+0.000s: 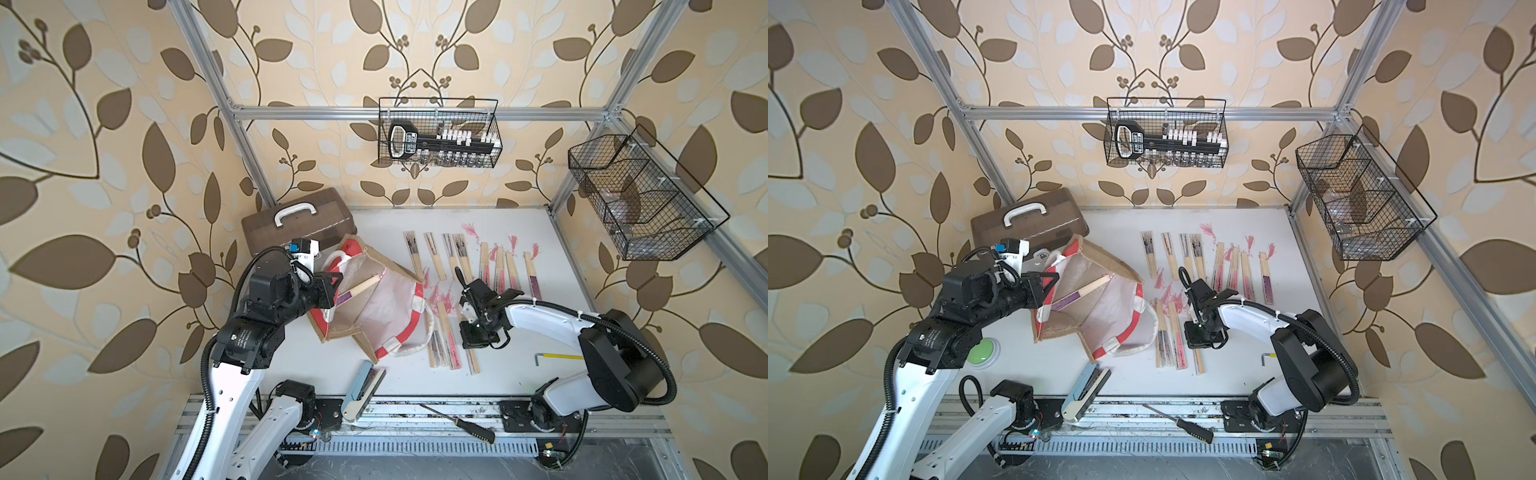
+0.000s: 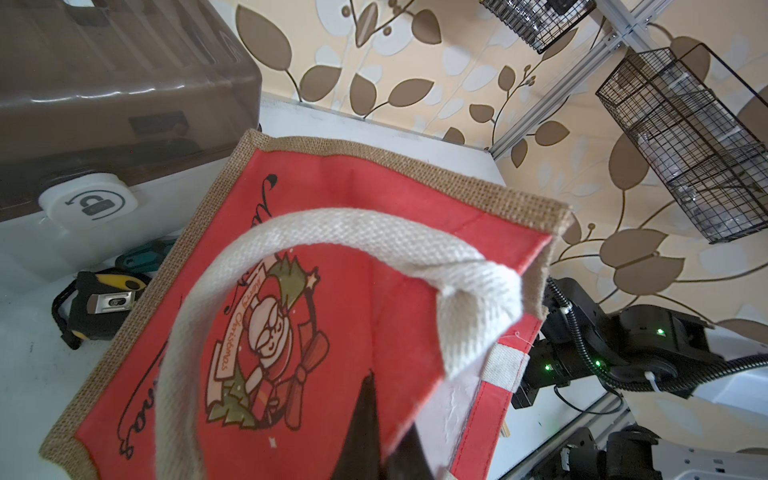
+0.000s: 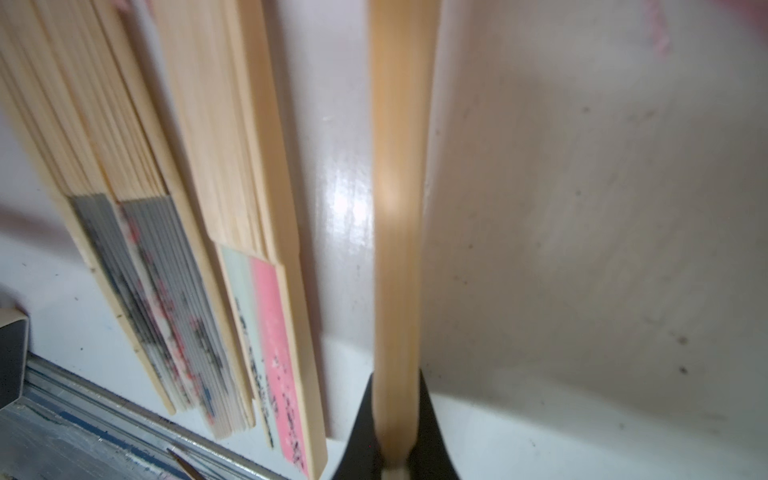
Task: Take out the folding fans from the tote bags
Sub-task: Place the folding fan at the center of the board.
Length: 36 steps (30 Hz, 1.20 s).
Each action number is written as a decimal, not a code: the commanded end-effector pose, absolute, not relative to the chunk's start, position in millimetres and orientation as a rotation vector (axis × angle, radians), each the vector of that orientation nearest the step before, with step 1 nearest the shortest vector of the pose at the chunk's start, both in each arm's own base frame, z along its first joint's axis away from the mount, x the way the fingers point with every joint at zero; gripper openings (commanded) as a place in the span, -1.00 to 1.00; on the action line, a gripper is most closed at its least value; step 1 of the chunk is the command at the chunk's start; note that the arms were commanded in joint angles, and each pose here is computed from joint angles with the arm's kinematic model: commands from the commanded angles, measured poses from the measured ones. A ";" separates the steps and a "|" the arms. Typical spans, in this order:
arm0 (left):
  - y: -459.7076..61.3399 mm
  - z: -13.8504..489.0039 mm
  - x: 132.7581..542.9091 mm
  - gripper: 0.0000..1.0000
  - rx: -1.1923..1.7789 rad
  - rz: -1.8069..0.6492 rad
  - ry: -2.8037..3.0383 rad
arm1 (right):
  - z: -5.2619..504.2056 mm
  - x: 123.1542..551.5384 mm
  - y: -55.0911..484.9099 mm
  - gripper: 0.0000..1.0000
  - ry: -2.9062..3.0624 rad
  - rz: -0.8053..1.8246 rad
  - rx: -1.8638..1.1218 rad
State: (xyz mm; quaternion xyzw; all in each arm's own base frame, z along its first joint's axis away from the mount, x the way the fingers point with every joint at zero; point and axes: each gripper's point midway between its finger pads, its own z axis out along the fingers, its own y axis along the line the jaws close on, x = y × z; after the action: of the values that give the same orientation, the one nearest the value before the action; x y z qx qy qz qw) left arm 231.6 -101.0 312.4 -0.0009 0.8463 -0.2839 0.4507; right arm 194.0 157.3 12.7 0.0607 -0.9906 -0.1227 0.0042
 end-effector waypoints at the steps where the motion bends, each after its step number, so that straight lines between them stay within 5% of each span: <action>1: -102.7 335.1 228.4 -1.00 0.049 -0.704 2.029 | -0.4 195.4 154.5 -0.94 -3.097 -0.352 0.221; 9: -103.2 335.6 228.9 -1.00 0.053 -0.705 2.031 | -0.7 197.6 151.5 -0.94 -3.099 -0.350 0.198; 36: -100.9 335.3 226.4 -1.00 0.050 -0.691 2.032 | 21.2 212.6 128.3 -0.47 -3.226 -0.239 0.096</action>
State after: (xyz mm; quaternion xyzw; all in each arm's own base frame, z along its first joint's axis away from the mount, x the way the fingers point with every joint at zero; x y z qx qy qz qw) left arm 228.7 -100.4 311.3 0.0035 0.8502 -0.2794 0.4462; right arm 215.9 139.3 18.5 0.0374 -0.9941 -0.0923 -0.0432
